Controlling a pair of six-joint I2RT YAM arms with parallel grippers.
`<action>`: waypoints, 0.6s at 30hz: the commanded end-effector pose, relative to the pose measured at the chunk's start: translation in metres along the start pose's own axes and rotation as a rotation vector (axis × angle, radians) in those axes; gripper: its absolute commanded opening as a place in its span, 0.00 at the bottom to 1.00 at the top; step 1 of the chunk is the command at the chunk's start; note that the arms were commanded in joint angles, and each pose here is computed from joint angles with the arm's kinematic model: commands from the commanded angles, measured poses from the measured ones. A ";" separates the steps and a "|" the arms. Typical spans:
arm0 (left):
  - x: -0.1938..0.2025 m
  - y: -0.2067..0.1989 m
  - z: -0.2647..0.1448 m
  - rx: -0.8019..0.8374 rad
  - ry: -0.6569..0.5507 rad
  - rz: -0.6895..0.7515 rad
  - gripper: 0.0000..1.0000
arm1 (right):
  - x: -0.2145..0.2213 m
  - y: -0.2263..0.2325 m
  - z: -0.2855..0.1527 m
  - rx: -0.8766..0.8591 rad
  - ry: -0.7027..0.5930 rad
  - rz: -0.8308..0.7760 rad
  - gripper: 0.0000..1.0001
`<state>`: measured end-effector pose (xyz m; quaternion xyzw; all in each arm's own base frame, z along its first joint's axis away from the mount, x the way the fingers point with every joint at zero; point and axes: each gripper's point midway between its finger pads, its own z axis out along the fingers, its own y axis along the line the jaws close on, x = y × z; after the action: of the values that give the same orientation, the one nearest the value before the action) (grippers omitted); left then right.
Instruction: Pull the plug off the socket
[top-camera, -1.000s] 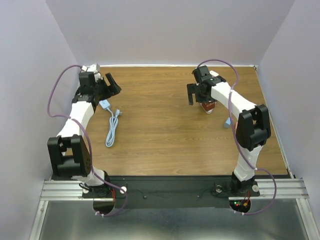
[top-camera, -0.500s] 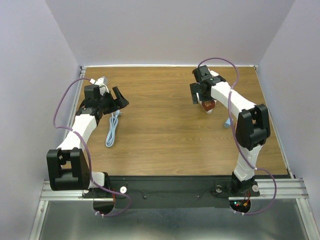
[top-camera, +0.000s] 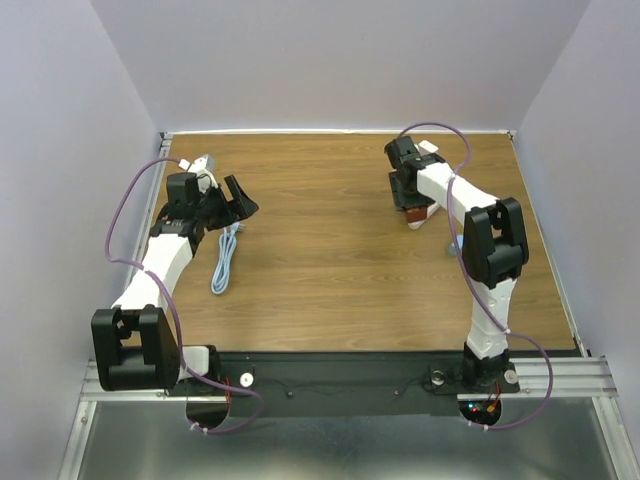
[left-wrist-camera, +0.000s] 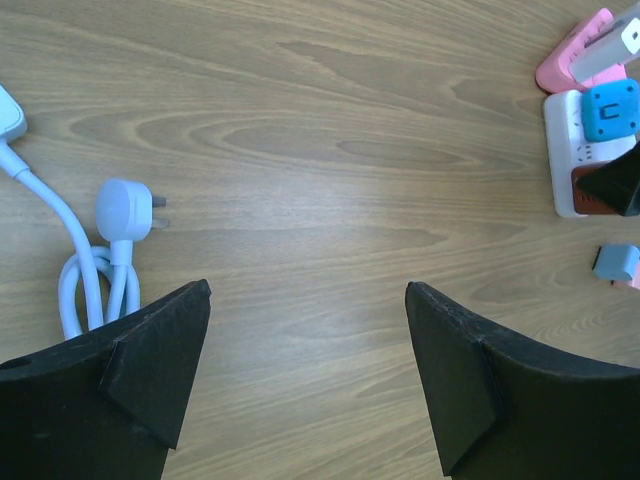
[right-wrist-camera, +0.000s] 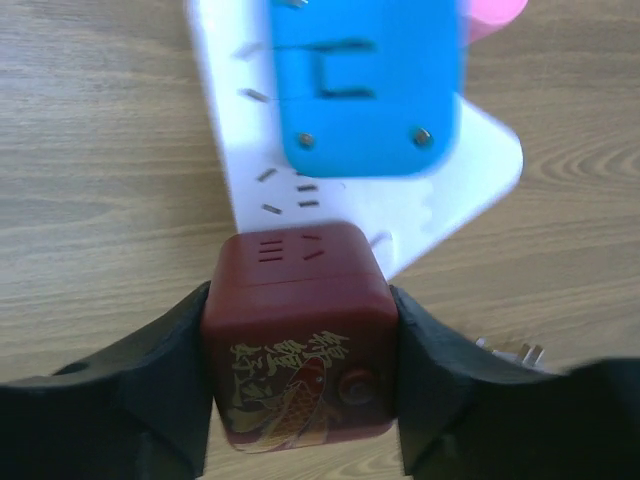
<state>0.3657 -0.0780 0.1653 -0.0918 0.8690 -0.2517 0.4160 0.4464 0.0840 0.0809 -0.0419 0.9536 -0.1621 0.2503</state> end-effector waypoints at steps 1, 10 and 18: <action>-0.003 -0.010 -0.012 0.045 -0.036 0.019 0.90 | -0.010 0.007 -0.024 -0.103 -0.060 0.064 0.30; 0.026 -0.041 -0.013 0.227 0.049 0.046 0.90 | 0.008 0.075 -0.112 -0.647 -0.057 0.073 0.00; 0.058 -0.088 0.000 0.364 0.133 0.052 0.90 | 0.019 0.139 -0.145 -0.866 -0.035 -0.079 0.00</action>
<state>0.3286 -0.1444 0.1630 -0.0050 0.8567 -0.3542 0.3749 0.3627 0.2062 0.1217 -0.1256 0.9553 0.1723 0.2049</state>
